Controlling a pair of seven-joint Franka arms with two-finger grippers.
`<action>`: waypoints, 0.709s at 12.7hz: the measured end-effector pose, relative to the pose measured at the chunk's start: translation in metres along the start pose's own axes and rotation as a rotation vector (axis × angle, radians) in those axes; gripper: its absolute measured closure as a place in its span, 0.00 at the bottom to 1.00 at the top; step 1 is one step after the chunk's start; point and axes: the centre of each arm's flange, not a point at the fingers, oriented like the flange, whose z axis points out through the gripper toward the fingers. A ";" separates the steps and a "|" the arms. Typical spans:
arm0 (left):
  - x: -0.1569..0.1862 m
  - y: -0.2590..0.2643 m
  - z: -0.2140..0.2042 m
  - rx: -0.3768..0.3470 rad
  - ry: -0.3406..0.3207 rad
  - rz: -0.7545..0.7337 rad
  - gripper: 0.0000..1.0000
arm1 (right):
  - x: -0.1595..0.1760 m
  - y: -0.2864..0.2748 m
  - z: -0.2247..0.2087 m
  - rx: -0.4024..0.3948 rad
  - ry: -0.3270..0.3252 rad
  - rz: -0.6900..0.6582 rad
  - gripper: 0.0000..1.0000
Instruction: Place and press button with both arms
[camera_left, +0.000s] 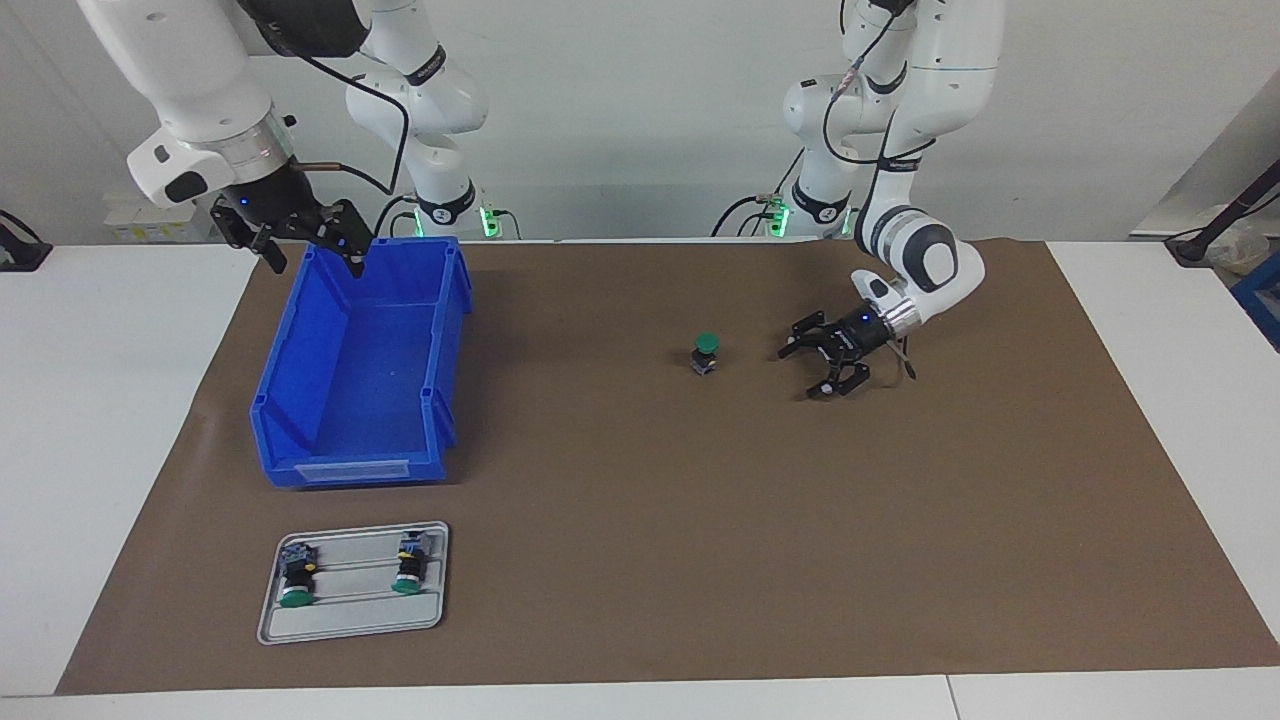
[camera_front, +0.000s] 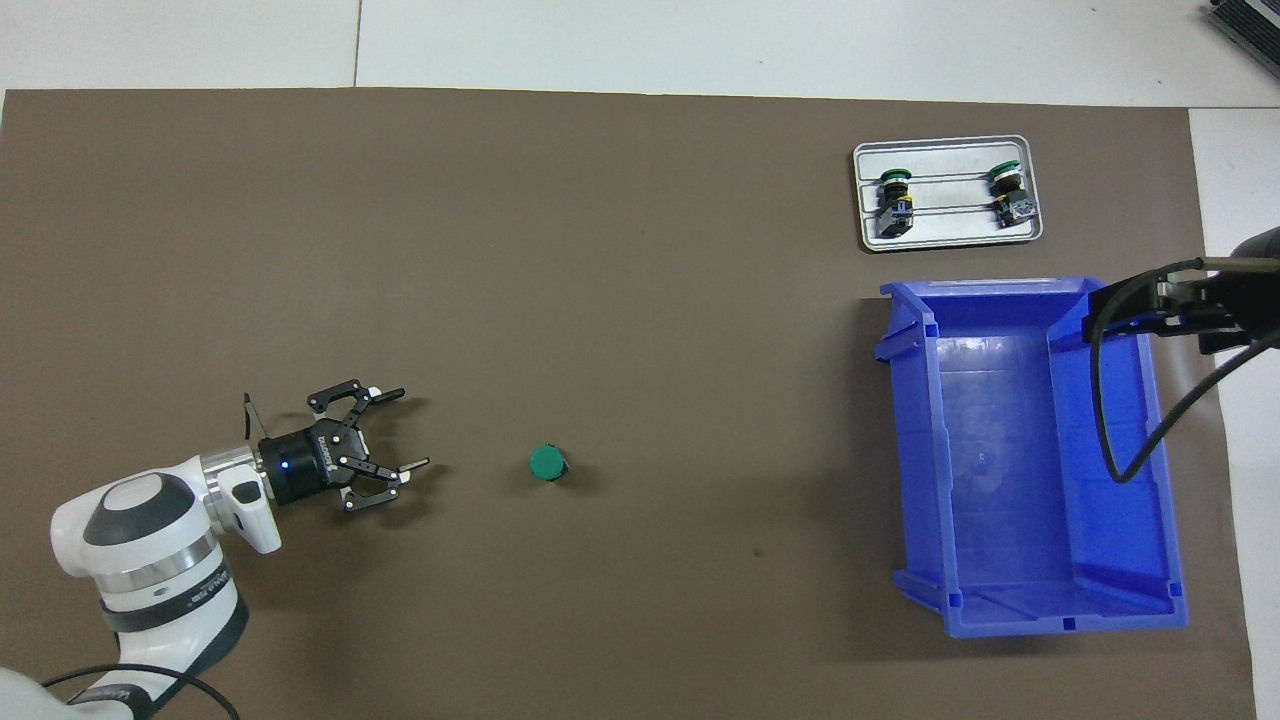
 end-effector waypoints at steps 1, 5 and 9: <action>0.009 -0.019 -0.014 -0.012 0.003 -0.025 0.04 | 0.000 0.000 0.000 0.000 0.000 0.000 0.00; 0.085 -0.094 -0.051 -0.111 -0.084 -0.145 0.04 | 0.000 0.000 0.000 0.000 0.000 0.000 0.00; 0.207 -0.142 -0.086 -0.201 -0.318 -0.262 0.04 | 0.000 0.000 0.000 0.000 0.000 0.000 0.00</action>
